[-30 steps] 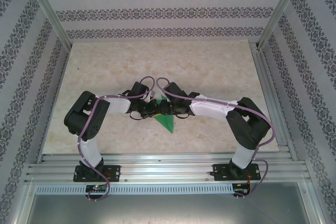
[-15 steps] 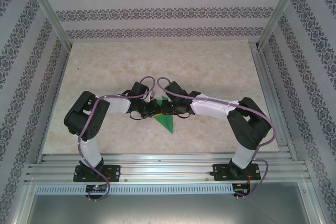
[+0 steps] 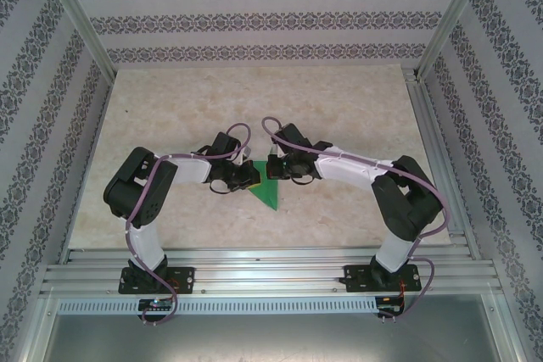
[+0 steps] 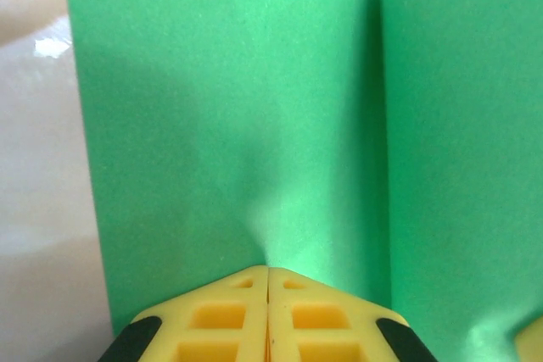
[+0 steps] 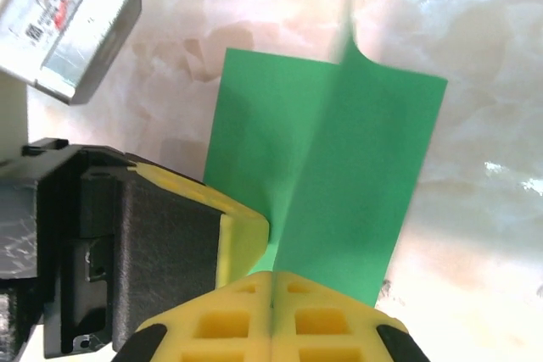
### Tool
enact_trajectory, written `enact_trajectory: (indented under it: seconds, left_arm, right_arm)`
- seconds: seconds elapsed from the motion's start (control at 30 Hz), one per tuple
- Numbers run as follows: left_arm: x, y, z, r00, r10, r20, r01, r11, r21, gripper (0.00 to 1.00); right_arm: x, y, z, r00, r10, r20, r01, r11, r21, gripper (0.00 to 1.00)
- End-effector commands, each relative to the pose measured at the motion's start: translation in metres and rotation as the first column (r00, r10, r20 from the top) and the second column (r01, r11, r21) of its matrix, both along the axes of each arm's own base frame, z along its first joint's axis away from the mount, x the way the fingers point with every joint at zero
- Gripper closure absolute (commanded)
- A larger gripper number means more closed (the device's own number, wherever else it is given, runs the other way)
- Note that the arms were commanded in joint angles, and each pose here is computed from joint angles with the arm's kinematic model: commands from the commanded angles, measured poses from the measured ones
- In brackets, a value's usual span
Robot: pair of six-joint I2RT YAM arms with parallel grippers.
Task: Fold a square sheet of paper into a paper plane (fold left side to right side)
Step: Fourth fold the wing at the center of the table.
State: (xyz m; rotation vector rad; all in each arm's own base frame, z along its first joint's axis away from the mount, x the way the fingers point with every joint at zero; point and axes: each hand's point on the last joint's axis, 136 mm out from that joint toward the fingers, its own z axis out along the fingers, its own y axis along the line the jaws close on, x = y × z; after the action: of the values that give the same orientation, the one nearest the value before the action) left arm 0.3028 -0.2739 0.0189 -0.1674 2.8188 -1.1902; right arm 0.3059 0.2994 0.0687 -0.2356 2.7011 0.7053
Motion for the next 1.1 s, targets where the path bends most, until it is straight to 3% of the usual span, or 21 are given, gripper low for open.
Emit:
enact_trajectory:
  seconds: [0.0,0.2,0.37,0.5,1.07]
  left_arm:
    - [-0.005,0.005,-0.012,1.0,-0.006,-0.005,0.006,0.998,0.055,0.92]
    - [-0.007,0.008,-0.008,1.0,-0.008,0.004,0.008,0.998,0.062,0.91]
    - [-0.007,0.008,-0.005,1.0,-0.013,0.01,0.012,0.997,0.07,0.91]
    - [-0.005,0.008,-0.003,1.0,-0.011,0.013,0.01,0.998,0.068,0.91]
    - [-0.004,0.006,-0.004,1.0,-0.013,0.017,0.011,0.998,0.06,0.91]
  right_arm:
    - [0.009,0.013,-0.001,0.997,0.074,0.01,-0.075,0.994,0.084,0.98]
    - [0.009,0.012,-0.014,0.996,0.085,-0.025,-0.081,0.988,0.133,0.94]
    - [0.005,0.008,-0.004,0.998,0.061,-0.023,-0.056,0.986,0.157,0.83]
    - [-0.001,0.007,0.008,0.998,0.05,-0.037,-0.042,0.984,0.174,0.8]
    - [-0.025,-0.009,0.018,0.997,0.034,-0.074,-0.028,0.996,0.087,0.7]
